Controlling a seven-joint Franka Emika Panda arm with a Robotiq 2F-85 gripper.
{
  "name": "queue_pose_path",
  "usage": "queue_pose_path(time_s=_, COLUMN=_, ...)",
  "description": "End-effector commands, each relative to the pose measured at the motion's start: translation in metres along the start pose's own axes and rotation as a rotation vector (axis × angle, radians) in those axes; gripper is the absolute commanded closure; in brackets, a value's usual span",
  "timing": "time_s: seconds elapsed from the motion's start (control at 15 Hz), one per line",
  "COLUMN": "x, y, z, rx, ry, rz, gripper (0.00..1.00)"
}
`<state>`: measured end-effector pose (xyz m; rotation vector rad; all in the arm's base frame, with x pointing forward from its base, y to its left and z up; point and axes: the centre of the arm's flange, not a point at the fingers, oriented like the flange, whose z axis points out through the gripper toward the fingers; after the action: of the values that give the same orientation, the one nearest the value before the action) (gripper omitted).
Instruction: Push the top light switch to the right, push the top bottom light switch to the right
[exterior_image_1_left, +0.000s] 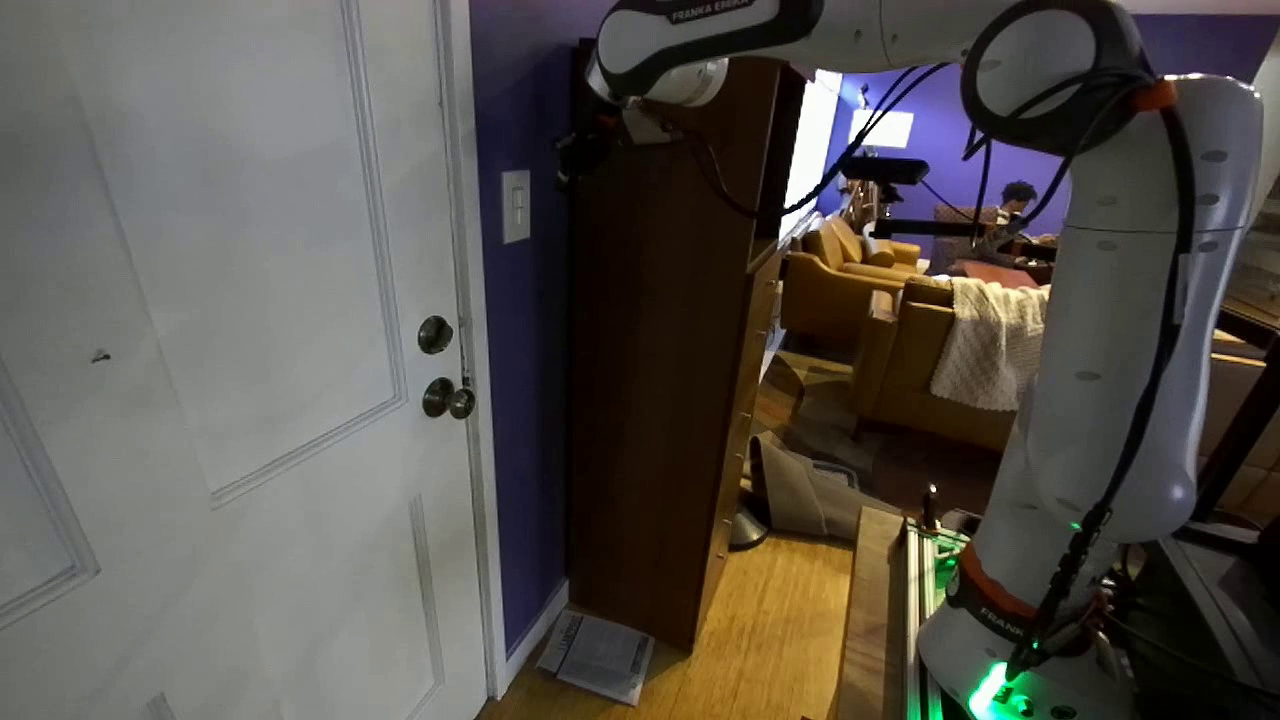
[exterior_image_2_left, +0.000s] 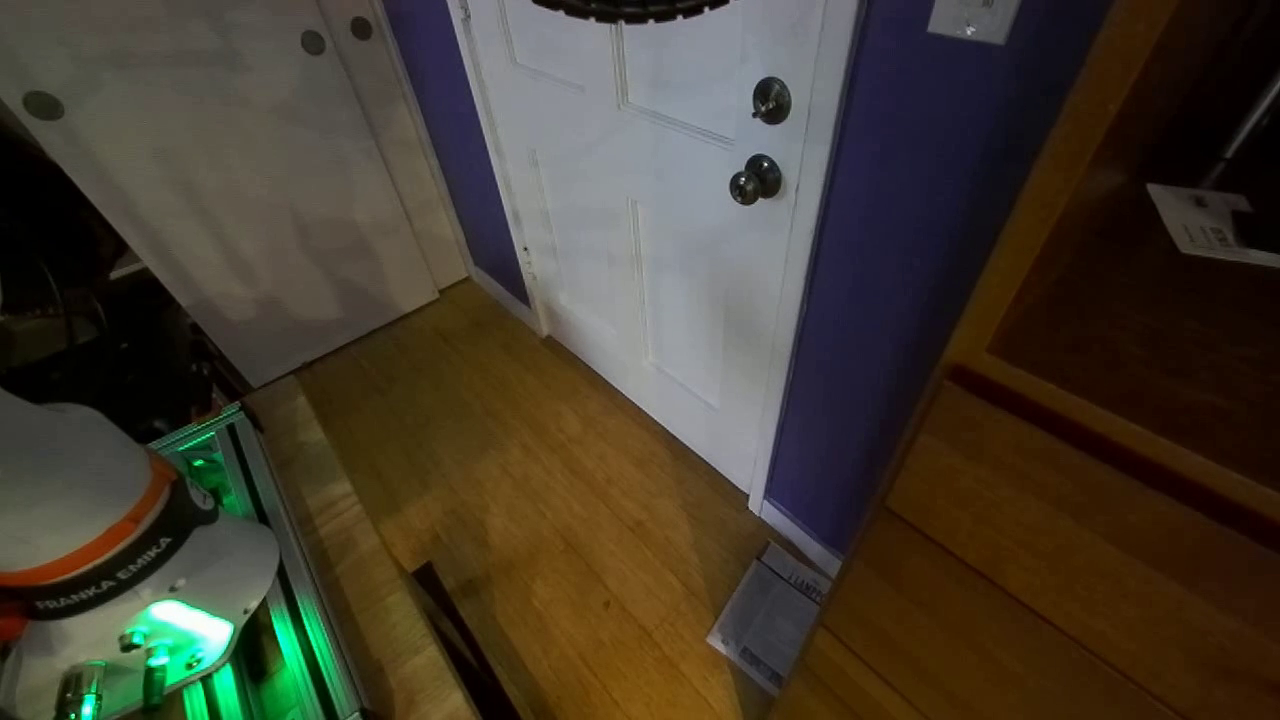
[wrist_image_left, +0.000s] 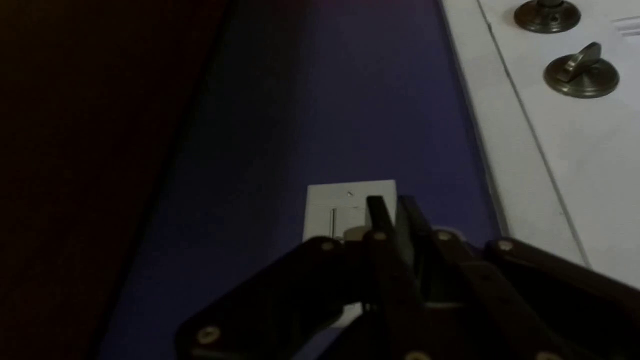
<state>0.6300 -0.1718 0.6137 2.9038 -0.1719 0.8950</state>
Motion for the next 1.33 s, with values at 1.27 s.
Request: queue_pose_path(time_s=1.27, x=0.060, y=0.009, z=0.076, rx=-0.038, ry=0.035, rz=0.138, gripper=1.00)
